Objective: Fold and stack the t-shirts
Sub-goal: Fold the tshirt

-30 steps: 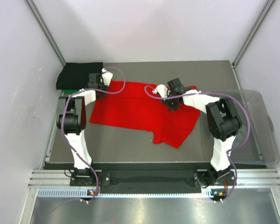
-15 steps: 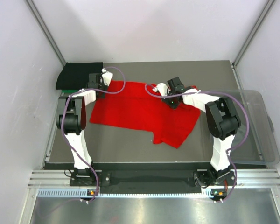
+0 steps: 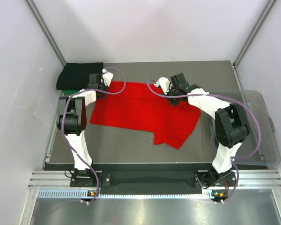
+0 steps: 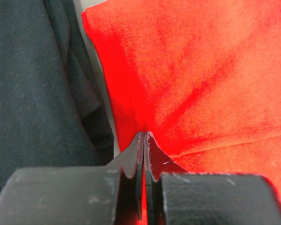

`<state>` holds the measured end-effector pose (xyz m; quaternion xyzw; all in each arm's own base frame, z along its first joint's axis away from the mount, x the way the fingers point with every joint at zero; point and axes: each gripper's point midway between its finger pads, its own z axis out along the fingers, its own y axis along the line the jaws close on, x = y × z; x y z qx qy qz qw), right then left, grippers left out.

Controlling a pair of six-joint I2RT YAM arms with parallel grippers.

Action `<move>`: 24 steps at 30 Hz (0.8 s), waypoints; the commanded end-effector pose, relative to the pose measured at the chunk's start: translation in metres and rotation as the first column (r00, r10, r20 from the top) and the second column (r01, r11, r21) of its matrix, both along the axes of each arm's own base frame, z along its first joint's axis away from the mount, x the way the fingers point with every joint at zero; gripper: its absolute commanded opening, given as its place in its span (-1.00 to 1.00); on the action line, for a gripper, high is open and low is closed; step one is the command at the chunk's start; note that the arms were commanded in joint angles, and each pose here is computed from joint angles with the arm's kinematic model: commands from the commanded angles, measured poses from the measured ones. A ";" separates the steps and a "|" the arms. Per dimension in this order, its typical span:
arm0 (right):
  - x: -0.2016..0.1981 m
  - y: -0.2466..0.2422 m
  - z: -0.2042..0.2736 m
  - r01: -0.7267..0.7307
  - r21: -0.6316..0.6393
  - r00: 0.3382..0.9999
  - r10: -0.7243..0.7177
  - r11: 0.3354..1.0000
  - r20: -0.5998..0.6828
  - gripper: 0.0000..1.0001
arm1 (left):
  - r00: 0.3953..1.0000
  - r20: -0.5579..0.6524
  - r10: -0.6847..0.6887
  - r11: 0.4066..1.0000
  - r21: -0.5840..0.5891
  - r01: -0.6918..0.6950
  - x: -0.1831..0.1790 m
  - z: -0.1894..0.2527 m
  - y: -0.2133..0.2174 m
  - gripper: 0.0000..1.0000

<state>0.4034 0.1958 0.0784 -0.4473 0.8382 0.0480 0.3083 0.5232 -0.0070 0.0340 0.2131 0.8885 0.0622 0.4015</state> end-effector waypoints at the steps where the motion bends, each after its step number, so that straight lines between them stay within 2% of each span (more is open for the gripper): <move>1: 0.002 0.005 0.015 0.014 0.021 0.999 -0.015 1.000 0.047 -0.53 | 0.999 -0.035 0.025 1.000 0.019 -0.024 -0.004 -0.004 0.007 -1.00; 6: 0.015 0.004 -0.009 0.033 -0.005 0.999 -0.033 0.999 0.009 -0.35 | 0.999 -0.035 0.025 1.000 0.019 -0.024 -0.004 -0.004 0.007 -1.00; 14: 0.026 0.002 -0.024 0.047 -0.006 0.999 -0.047 0.999 -0.024 -0.48 | 0.999 -0.038 0.026 0.999 0.020 -0.025 -0.005 -0.005 0.008 -1.00; 24: 0.030 -0.001 -0.034 0.057 -0.011 0.998 -0.057 0.998 -0.039 -0.49 | 0.999 -0.038 0.024 1.000 0.020 -0.023 -0.006 -0.004 0.007 -1.00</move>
